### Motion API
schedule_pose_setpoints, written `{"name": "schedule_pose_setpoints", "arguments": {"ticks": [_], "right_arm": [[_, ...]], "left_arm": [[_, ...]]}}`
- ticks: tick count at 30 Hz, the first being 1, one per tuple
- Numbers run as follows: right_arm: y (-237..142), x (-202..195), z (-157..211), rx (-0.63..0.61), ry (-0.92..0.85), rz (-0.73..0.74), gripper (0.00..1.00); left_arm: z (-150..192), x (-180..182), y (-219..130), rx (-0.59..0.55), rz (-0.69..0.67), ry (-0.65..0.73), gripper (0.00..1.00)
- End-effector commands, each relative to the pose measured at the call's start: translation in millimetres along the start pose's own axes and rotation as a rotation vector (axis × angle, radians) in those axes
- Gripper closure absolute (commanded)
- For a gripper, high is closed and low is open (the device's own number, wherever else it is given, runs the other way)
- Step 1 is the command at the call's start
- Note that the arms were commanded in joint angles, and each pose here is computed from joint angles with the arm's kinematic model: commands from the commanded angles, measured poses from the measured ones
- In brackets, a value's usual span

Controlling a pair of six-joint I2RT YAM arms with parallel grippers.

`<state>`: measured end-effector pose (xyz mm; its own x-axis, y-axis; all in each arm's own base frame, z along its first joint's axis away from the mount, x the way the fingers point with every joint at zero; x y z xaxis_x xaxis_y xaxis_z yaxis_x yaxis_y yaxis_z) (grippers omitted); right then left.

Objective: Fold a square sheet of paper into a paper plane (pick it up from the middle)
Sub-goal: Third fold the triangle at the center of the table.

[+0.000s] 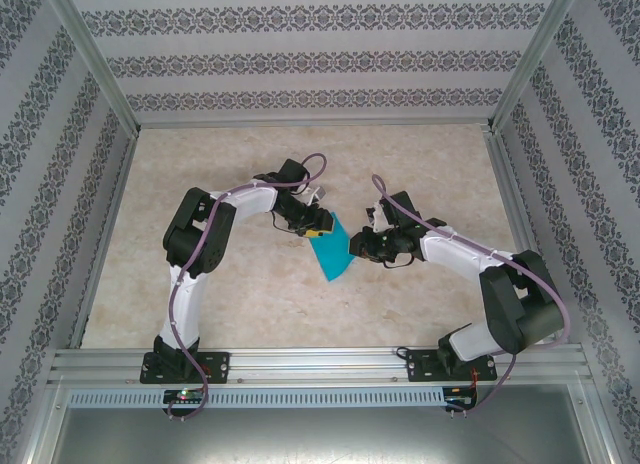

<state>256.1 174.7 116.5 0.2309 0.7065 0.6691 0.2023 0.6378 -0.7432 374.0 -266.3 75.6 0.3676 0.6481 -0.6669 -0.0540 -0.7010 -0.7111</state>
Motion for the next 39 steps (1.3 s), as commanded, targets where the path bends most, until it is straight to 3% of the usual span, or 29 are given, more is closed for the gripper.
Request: {"name": "schedule_pose_setpoints", "arguments": {"ticks": [1,17,31,39], "right_arm": [[-4,11,0,0.003,-0.009,-0.025,0.8],[18,20,0,0.05,-0.006,-0.053,1.0],[48,30,-17,0.024,0.06,-0.151,1.0],[64,29,-18,0.03,0.069,-0.13,1.0]], "left_arm": [[15,12,14,0.064,-0.011,-0.018,0.55],[17,11,15,0.069,-0.003,-0.017,0.55],[18,10,14,0.07,0.007,-0.022,0.55],[19,10,14,0.071,0.008,-0.026,0.55]]}}
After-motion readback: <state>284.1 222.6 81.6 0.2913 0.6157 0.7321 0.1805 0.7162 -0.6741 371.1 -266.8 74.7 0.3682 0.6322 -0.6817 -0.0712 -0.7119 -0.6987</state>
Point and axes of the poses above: each hand's point on the last joint's axis, 136 mm out from that joint toward the fingers, its own y axis out along the fingers, its own x axis along the line the jaws close on, z = x × y, the point moved 6 cm from there along -y, back along the fingers, and after that the axes turned 14 degrees about y, right-handed, at the moved point
